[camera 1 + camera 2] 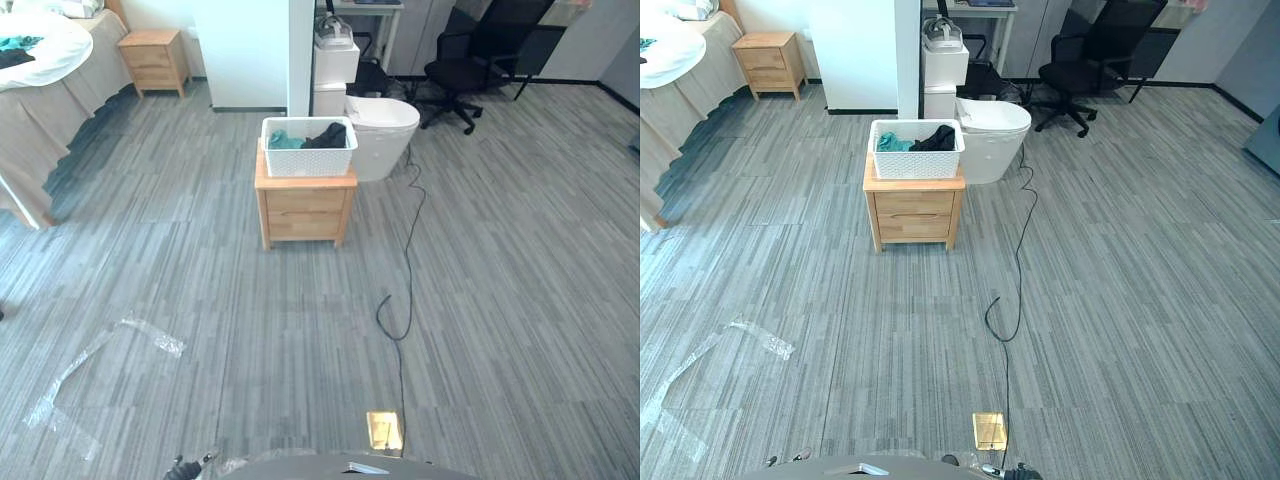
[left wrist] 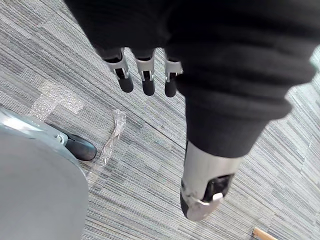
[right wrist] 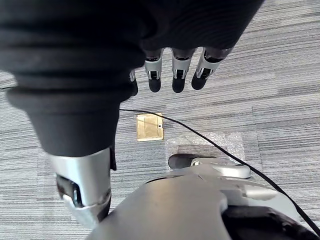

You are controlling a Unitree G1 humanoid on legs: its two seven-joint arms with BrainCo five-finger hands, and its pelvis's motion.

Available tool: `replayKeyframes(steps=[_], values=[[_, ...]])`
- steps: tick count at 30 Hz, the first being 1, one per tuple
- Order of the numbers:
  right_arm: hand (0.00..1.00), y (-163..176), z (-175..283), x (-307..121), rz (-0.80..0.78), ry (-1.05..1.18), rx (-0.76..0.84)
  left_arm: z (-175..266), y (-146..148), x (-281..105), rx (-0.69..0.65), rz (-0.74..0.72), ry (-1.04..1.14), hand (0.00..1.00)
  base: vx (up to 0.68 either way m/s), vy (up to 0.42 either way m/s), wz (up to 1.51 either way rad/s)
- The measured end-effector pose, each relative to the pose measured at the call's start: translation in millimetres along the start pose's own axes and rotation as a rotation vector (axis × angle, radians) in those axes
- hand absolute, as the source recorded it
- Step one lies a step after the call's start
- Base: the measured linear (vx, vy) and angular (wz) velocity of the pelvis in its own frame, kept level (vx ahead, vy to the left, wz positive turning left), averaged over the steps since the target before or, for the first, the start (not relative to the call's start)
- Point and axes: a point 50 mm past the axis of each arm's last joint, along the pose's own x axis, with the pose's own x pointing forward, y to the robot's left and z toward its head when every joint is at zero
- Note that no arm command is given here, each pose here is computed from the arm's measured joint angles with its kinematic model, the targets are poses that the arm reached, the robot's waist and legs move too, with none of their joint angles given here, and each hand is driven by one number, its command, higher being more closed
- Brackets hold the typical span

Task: Pick up the laundry basket with both hands and put the clothes into the washing machine.

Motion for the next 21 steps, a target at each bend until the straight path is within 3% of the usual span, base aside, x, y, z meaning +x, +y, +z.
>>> replayKeyframes(steps=[21], values=[[0.00, 0.2, 2.2, 0.5, 0.000, -0.001, -0.003, 3.6, -2.1, 0.5, 0.028, -0.014, -0.018, 0.00, -0.04, -0.004, 0.00]])
